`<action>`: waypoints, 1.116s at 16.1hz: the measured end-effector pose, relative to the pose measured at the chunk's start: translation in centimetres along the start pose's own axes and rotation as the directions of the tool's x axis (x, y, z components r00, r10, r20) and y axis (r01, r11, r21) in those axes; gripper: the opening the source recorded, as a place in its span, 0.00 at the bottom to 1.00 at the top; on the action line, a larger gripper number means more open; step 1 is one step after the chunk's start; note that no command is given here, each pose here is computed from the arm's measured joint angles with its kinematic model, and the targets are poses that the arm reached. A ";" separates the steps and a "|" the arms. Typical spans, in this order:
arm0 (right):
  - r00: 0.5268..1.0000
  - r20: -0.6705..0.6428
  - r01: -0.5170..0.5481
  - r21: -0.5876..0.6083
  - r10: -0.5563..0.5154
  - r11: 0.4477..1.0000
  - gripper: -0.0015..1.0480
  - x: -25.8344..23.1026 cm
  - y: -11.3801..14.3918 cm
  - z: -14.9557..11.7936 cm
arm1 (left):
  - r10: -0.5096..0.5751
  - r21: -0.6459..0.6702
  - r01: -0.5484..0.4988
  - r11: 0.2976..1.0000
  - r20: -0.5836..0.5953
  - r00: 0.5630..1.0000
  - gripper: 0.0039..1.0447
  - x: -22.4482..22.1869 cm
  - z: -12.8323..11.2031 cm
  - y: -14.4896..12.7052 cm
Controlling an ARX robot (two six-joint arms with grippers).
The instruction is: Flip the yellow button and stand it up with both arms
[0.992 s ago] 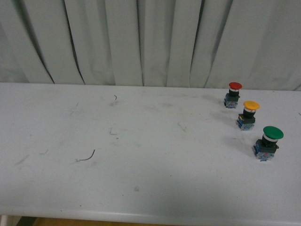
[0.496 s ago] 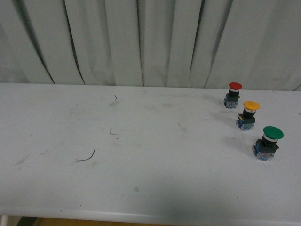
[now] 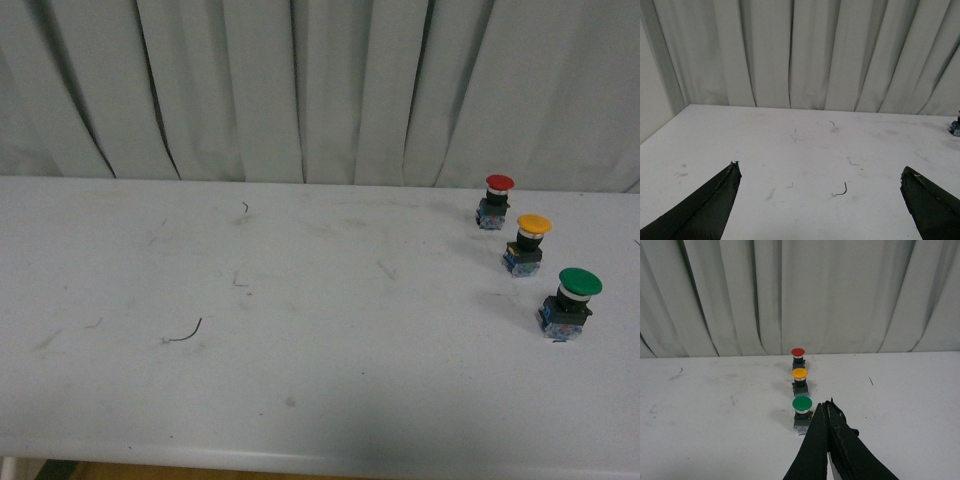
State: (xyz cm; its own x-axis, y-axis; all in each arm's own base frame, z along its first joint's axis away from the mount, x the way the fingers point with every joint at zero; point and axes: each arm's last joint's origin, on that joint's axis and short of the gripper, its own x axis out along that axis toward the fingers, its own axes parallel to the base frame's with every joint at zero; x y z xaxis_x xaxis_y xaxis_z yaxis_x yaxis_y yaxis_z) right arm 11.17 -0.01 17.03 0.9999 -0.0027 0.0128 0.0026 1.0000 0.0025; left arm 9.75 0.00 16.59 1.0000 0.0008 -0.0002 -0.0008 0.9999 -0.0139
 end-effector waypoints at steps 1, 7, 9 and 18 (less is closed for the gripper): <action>1.000 0.000 0.000 0.000 0.000 1.000 0.02 -0.1 0.0 0.0 | 0.000 0.000 0.000 1.000 0.000 1.000 0.94 0.0 0.0 0.0; 1.000 0.014 -0.002 0.000 0.002 1.000 0.02 -1.5 0.0 -0.1 | 0.000 0.000 0.000 1.000 0.000 1.000 0.94 0.0 0.0 0.0; 1.000 -0.009 -0.002 0.000 0.002 1.000 0.02 -1.5 0.0 -0.3 | 0.000 0.000 0.000 1.000 0.001 1.000 0.94 0.0 0.0 0.0; 1.000 -0.007 -0.002 0.000 0.002 1.000 0.51 -1.5 0.0 -0.3 | 0.000 0.000 0.000 1.000 0.000 1.000 0.94 0.0 0.0 0.0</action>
State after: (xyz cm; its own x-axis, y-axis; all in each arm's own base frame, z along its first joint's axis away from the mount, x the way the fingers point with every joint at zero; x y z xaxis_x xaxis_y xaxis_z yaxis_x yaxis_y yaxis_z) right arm 9.71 0.00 16.69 1.0000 -0.0004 0.0055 0.0004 1.0000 0.0021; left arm 9.75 0.00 16.59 1.0000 0.0004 -0.0002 -0.0004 0.9999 -0.0139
